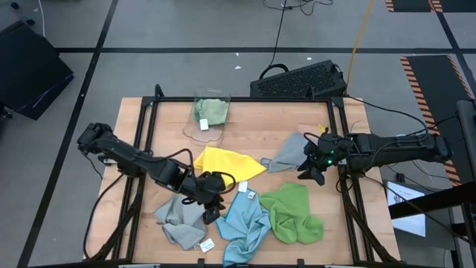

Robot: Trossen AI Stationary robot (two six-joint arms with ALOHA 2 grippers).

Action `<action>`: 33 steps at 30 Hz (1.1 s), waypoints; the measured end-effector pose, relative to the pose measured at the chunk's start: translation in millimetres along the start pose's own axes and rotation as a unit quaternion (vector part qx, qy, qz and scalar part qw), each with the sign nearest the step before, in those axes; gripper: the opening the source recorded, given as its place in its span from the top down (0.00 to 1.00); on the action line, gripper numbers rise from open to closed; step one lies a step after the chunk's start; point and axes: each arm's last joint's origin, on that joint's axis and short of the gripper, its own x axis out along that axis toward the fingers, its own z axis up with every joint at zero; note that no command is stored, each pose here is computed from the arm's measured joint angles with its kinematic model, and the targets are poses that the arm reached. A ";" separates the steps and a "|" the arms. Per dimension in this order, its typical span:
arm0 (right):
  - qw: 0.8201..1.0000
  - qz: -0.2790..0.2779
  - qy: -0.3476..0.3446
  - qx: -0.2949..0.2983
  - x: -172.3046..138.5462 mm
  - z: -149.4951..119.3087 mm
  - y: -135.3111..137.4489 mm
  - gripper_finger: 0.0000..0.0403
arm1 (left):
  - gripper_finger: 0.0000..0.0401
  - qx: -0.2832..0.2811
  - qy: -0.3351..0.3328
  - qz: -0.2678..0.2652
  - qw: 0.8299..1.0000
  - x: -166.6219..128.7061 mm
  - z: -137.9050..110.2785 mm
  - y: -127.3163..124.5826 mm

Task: Fold microfiber towels
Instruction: Fold the blue microfiber cloth

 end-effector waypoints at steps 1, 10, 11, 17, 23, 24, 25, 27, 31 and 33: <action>1.000 -0.001 -0.001 -0.006 0.0 0.0 -0.1 0.48 | 0.64 0.004 0.000 0.004 1.000 -1.5 -0.4 -1.6; 0.999 -0.011 -0.007 -0.035 -0.1 0.4 -0.7 0.48 | 0.64 0.108 0.040 0.008 0.993 11.1 -16.9 -12.6; 0.999 -0.012 -0.007 -0.035 0.0 0.4 -0.8 0.48 | 0.63 0.110 0.041 -0.005 0.993 15.2 -17.4 -15.5; 0.999 -0.012 -0.007 -0.033 -0.2 0.3 -0.8 0.48 | 0.51 0.122 0.073 0.006 0.990 48.4 -34.6 -21.8; 0.999 -0.012 -0.005 -0.031 -0.2 0.0 -0.9 0.48 | 0.35 0.131 0.052 0.022 0.990 64.4 -39.1 -24.5; 0.999 -0.012 -0.004 -0.031 -0.2 -0.1 -0.9 0.48 | 0.34 0.127 0.046 0.023 0.991 64.6 -38.4 -25.1; 0.999 -0.012 -0.004 -0.031 -0.2 -0.2 -1.0 0.48 | 0.32 0.124 0.044 0.029 0.991 64.7 -38.4 -24.6; 0.999 -0.012 -0.004 -0.031 -0.2 -0.2 -1.0 0.48 | 0.30 0.123 0.040 0.037 0.991 64.6 -38.5 -23.8; 0.999 -0.014 -0.005 -0.033 -0.1 -0.2 -1.1 0.48 | 0.29 0.166 0.025 0.066 0.984 64.6 -36.4 -20.2; 0.999 -0.014 -0.005 -0.031 -0.2 -0.1 -1.1 0.48 | 0.29 0.187 0.020 0.072 0.979 65.4 -29.8 -15.1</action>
